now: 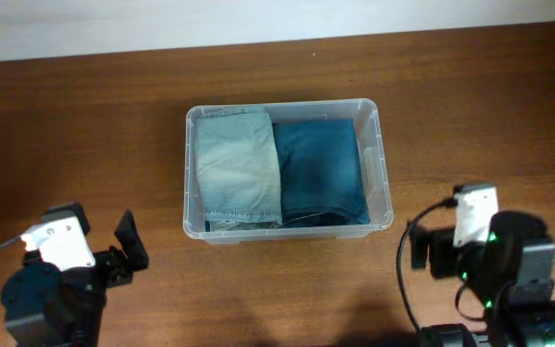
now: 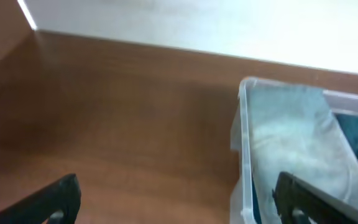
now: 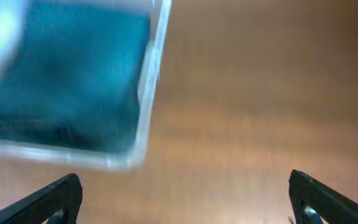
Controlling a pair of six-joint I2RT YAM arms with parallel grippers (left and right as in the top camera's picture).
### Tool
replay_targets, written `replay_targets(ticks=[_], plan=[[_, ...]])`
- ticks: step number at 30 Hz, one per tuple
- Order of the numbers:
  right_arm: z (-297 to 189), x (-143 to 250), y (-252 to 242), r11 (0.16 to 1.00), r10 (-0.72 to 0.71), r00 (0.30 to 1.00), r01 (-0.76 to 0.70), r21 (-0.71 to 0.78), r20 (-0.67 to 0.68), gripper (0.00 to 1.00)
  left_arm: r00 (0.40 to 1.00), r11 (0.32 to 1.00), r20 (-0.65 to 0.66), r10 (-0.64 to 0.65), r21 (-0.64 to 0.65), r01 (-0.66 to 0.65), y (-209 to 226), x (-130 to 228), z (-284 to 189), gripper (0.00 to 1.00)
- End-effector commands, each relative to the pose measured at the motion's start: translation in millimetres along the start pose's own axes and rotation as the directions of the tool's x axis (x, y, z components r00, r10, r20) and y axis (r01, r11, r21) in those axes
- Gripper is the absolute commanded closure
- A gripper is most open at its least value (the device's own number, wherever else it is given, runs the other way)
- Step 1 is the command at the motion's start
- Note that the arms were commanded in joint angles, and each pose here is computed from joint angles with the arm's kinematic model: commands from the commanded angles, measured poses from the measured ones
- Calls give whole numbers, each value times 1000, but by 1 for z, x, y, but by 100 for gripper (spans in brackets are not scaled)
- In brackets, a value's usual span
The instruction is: Pack container
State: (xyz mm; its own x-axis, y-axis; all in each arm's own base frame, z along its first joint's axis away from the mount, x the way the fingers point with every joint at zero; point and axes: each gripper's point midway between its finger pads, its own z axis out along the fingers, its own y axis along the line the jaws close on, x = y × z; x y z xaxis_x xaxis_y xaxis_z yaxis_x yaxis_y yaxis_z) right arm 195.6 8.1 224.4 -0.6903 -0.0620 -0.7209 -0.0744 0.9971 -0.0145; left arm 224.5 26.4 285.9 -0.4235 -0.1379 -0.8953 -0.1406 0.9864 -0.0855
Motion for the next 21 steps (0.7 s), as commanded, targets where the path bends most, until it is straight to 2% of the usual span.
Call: replay_targets(ticks=[1, 4, 13, 17, 21], plan=[[8, 25, -2, 1000, 9, 996, -8, 14, -87, 1, 997, 1000, -73, -1, -5, 0, 2, 20, 0, 1], [11, 39, -1, 1000, 11, 988, -10, 10, -153, 1, 989, 1000, -145, -5, -10, 3, 3, 37, -2, 1], [6, 39, -1, 1000, 7, 992, -5, 11, -124, 2, 969, 1000, -247, -12, -18, 8, 4, 62, -7, 1], [-7, 24, 0, 998, -56, 987, 53, 26, 152, 2, 968, 1000, -251, -12, -18, 8, 4, 63, -8, 1], [4, 18, 0, 992, -122, 894, 98, 78, 430, 2, 968, 1000, -251, -12, -18, 8, 4, 63, -8, 1]])
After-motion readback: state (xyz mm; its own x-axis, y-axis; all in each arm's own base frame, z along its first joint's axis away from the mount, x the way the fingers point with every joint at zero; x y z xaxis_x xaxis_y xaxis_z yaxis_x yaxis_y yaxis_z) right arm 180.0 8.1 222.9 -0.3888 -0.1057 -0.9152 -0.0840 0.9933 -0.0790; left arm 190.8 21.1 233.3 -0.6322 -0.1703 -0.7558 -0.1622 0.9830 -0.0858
